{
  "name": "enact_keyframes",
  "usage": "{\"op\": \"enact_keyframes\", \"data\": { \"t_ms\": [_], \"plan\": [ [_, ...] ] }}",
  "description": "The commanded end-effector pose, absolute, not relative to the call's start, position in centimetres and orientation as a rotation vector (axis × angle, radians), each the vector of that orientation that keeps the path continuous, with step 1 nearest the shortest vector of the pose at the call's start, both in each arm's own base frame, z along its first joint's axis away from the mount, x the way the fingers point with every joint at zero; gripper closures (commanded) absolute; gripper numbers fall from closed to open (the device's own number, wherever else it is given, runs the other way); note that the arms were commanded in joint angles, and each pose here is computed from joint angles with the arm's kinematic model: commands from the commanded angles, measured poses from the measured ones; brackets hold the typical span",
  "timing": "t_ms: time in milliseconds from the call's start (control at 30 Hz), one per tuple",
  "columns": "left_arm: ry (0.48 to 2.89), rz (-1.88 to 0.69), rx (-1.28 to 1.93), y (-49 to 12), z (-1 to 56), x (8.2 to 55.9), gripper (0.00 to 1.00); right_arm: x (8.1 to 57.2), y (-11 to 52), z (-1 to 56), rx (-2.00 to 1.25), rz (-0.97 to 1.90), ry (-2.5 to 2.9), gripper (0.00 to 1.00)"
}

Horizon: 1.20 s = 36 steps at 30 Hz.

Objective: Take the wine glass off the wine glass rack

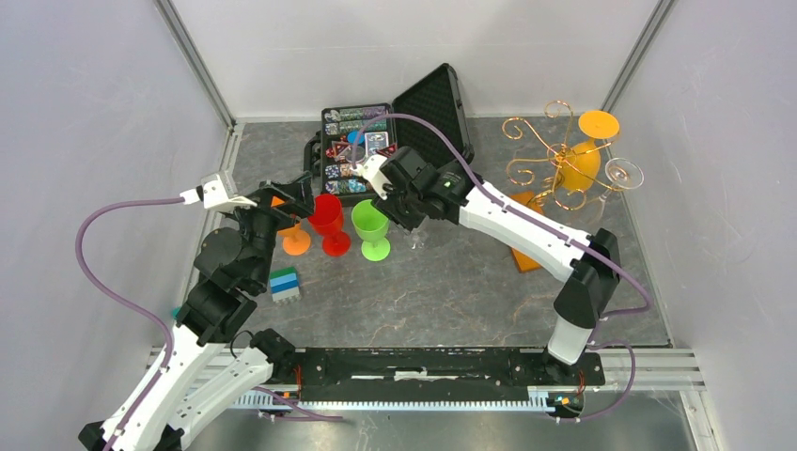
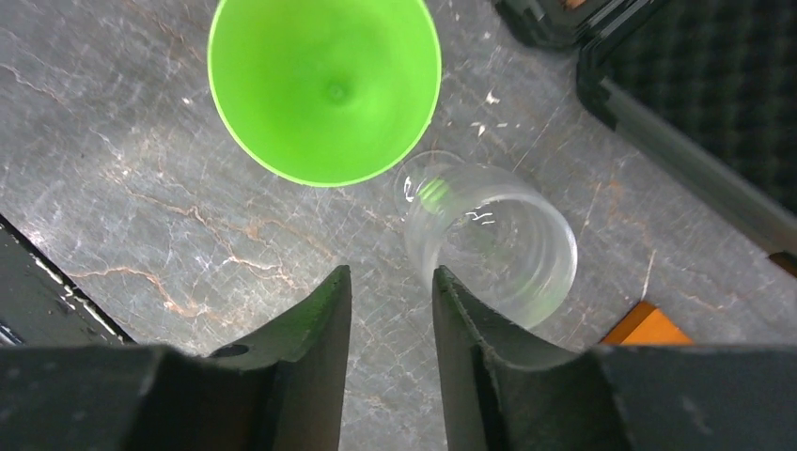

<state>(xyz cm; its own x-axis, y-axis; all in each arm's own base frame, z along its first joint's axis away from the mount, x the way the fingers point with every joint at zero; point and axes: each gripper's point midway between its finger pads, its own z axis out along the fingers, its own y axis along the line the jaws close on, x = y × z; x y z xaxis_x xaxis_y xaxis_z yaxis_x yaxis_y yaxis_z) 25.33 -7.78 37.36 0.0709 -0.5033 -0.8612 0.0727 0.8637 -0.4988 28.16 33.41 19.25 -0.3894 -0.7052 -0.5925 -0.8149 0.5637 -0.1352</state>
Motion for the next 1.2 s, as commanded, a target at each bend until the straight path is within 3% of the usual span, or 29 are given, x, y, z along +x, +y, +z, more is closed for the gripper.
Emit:
{"op": "enact_keyframes", "data": {
  "t_ms": [0,233,367,533,633,967,1167],
  "plan": [
    [1.418,-0.409,-0.356,-7.3,37.8,25.5,0.0,29.0,34.3,23.1,-1.201,0.282,2.102,0.56],
    [1.417,-0.418,-0.358,-7.5,37.8,25.6,0.0,29.3,32.8,29.8,-1.107,0.303,1.981,0.47],
    [1.421,-0.454,-0.346,-8.2,37.8,25.7,0.0,29.4,30.5,36.5,-0.988,0.286,1.849,0.35],
    [1.408,-0.522,-0.324,-9.3,38.2,25.7,0.0,30.1,23.7,43.5,-0.759,0.115,1.737,0.19],
    [1.409,-0.545,-0.305,-9.8,38.2,25.6,0.0,30.8,18.5,45.2,-0.614,-0.026,1.735,0.16],
    [1.427,-0.608,-0.193,-12.0,38.5,25.5,0.0,31.5,2.3,44.7,-0.263,-0.537,1.877,0.14],
    [1.446,-0.616,-0.155,-12.7,38.2,25.7,0.0,32.3,-1.7,41.8,-0.255,-0.642,1.974,0.29]
  ]
}}
